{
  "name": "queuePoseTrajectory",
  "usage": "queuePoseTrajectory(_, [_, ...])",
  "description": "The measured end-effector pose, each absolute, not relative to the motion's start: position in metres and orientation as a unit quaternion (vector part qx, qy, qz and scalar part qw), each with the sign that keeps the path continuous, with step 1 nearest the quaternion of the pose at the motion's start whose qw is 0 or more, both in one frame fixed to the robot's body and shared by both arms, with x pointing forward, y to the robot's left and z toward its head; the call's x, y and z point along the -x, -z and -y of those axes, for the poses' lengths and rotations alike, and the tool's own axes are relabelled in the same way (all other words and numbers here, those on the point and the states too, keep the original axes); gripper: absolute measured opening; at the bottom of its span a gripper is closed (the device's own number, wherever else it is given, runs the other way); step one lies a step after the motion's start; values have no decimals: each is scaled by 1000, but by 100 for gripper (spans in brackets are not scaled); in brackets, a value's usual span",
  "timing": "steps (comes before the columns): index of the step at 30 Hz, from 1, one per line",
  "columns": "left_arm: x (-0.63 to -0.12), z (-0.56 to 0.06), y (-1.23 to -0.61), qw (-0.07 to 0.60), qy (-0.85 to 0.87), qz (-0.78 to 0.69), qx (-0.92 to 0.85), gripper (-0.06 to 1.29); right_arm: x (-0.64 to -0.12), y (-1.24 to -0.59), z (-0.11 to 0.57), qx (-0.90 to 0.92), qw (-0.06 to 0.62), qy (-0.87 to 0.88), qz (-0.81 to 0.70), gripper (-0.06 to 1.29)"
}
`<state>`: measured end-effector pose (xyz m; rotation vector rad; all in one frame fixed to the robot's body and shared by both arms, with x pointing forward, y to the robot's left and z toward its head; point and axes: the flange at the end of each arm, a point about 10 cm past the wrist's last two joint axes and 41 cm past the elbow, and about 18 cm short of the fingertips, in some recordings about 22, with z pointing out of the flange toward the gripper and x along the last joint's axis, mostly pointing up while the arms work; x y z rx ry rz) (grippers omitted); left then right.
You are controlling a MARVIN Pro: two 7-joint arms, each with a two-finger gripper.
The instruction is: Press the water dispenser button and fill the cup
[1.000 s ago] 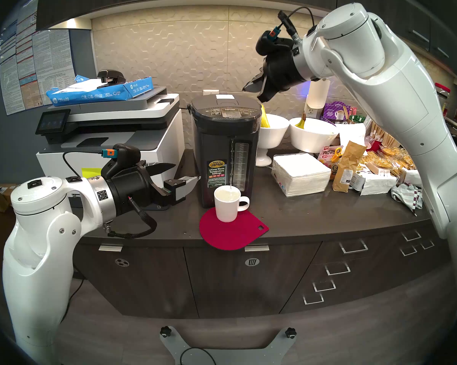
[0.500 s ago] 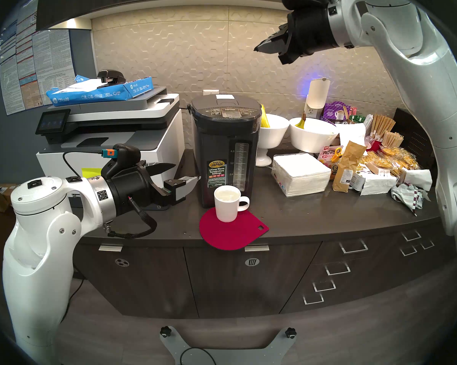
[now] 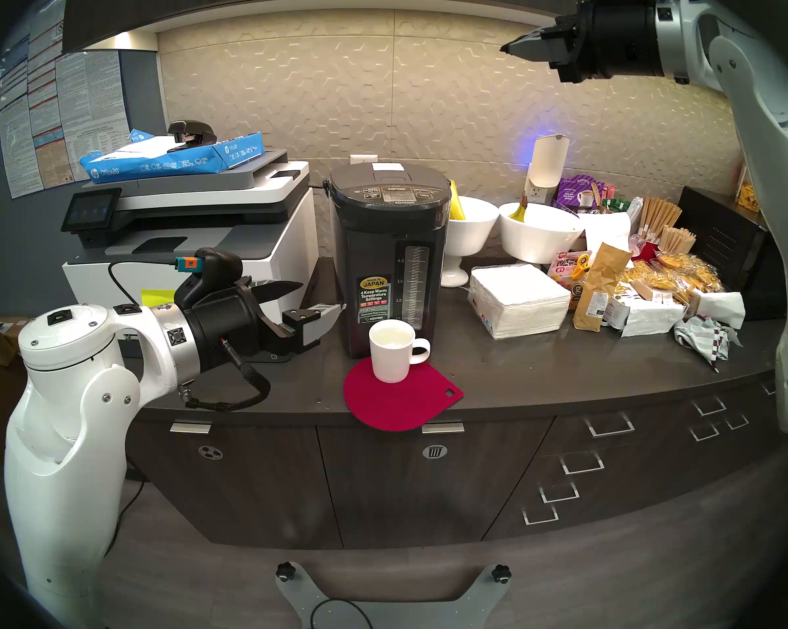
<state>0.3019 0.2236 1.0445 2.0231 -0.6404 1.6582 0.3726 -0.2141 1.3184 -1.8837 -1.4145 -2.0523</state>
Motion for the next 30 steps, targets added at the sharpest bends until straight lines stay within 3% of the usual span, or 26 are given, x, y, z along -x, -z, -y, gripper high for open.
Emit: queuePoseTrajectory(30, [-302, -224, -1044, 222, -600, 232, -732, 127, -360, -1252, 264, 669, 50, 637, 379, -3])
